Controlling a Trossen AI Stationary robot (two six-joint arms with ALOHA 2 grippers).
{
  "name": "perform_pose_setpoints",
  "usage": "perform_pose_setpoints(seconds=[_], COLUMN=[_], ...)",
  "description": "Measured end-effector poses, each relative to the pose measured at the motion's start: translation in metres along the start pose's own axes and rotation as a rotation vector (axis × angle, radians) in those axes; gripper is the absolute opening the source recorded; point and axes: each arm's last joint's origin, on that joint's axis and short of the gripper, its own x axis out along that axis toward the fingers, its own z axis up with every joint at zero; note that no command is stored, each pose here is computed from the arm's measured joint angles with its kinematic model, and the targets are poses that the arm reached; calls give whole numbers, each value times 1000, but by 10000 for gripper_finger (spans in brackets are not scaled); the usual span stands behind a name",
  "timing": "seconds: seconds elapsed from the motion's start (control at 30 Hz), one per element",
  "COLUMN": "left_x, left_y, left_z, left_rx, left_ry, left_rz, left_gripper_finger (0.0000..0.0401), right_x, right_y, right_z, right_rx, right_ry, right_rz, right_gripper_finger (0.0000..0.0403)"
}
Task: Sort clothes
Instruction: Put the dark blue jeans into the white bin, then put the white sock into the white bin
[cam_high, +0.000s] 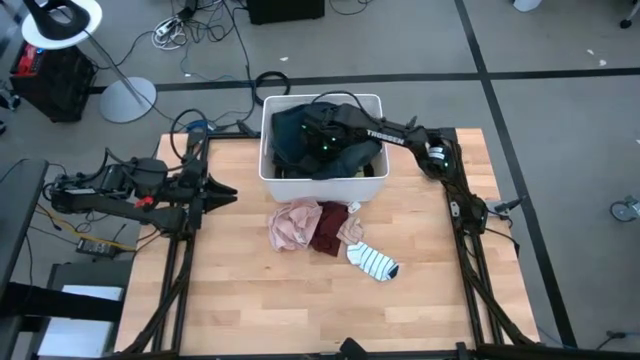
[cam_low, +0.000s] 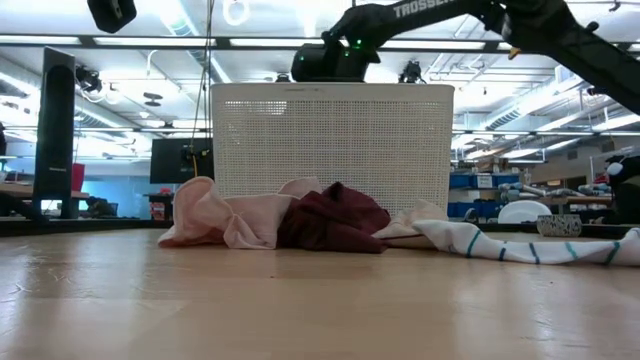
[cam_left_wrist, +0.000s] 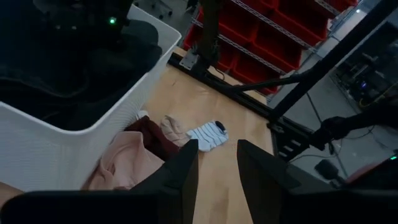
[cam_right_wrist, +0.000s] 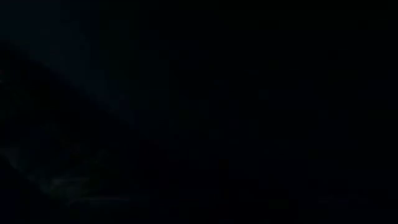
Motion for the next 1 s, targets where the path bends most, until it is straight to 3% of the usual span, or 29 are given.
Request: perform_pose_setpoints(seconds=[0.23, 0.5, 0.6, 0.77, 1.0], left_x=[0, 0, 0, -1, 19], left_y=[-2, -7, -9, -10, -9], left_z=[2, 9, 13, 15, 9], left_rx=[-23, -33, -40, 6, 103], left_ry=[-12, -79, -123, -146, -51], left_rz=[-43, -84, -111, -121, -36], left_gripper_finger=[115, 115, 115, 115, 114], right_x=[-7, -95, -132, -193, -247], right_y=[1, 3, 10, 26, 62], right_z=[0, -19, -36, -75, -136], right_rx=[27, 65, 68, 100, 128], right_ry=[-25, -220, -297, -410, -529], right_rz=[17, -66, -97, -55, 31], right_gripper_finger=[0, 0, 0, 0, 0])
